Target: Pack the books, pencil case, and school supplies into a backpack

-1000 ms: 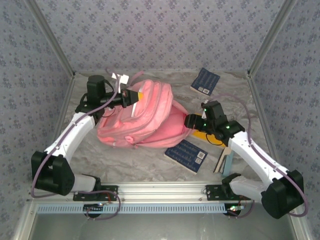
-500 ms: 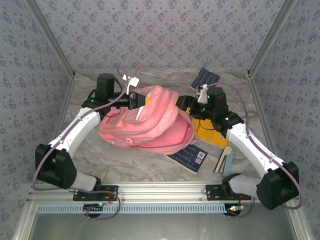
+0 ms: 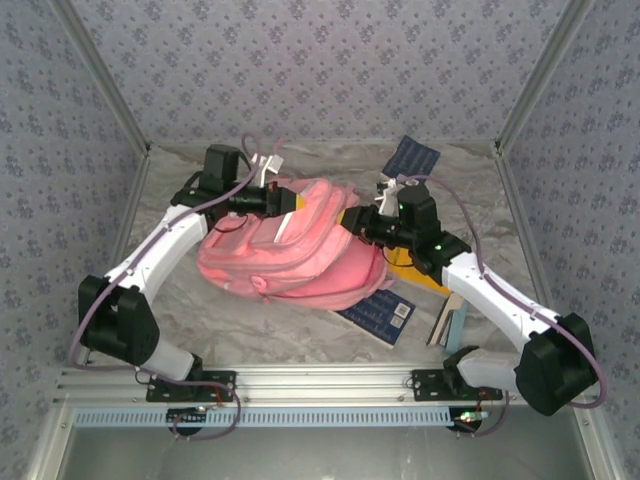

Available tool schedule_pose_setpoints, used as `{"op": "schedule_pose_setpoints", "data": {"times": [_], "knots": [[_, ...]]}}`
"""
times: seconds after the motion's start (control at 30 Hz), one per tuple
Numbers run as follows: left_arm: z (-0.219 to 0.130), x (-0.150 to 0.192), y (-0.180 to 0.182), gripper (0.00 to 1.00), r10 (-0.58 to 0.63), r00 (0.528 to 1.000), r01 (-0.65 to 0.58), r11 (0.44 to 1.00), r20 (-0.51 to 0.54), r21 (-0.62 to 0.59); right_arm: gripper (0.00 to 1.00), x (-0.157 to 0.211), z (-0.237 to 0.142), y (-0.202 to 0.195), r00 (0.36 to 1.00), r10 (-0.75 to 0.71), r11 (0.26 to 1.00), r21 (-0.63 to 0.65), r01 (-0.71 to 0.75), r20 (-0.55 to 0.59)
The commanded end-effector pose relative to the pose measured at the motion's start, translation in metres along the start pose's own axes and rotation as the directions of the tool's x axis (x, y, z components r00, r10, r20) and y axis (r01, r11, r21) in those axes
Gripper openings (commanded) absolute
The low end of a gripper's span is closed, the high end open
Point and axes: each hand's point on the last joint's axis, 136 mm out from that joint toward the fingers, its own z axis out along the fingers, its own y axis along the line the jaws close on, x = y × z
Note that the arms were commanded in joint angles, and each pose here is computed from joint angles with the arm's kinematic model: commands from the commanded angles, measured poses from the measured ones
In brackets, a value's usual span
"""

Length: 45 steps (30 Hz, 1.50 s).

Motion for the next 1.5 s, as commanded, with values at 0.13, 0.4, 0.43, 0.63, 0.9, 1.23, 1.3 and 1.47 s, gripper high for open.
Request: {"op": "schedule_pose_setpoints", "data": {"times": [0.13,0.4,0.43,0.63,0.9,1.23,1.3,1.47], "knots": [[0.003,0.01,-0.006,0.28,-0.134,0.99,0.135,0.99,-0.031,0.04,0.12,0.01,0.006,0.021,1.0,0.009,0.997,-0.074,-0.008,0.01],[0.003,0.021,0.011,0.3,-0.259,0.965,0.257,0.966,-0.038,-0.038,0.1,0.016,0.006,0.029,1.0,0.0,0.997,-0.071,0.002,0.027],[0.003,0.022,0.013,0.3,-0.284,0.958,0.282,0.958,-0.038,-0.052,0.1,0.018,0.007,0.029,1.0,0.001,0.998,-0.069,0.001,0.026],[0.004,0.026,0.022,0.24,-0.305,0.95,0.298,0.949,-0.059,-0.105,0.09,0.023,0.009,0.031,1.0,0.006,0.998,-0.057,-0.005,0.014],[-0.001,0.016,0.001,0.0,-0.208,0.975,0.205,0.978,-0.073,-0.045,0.22,0.028,0.006,0.028,1.0,-0.019,1.0,-0.004,0.019,-0.01],[-0.044,-0.047,0.002,0.0,-0.147,0.982,0.147,0.989,0.123,0.001,0.75,0.001,-0.058,-0.024,0.962,-0.271,0.849,0.478,0.225,0.028],[-0.045,-0.052,-0.001,0.0,-0.134,0.983,0.134,0.991,0.129,0.008,0.82,0.0,-0.079,-0.047,0.956,-0.292,0.771,0.595,0.227,0.014],[-0.038,-0.056,-0.006,0.0,-0.14,0.983,0.137,0.99,0.115,0.037,0.88,-0.005,-0.151,-0.109,0.961,-0.272,0.507,0.857,0.095,0.054]]}}
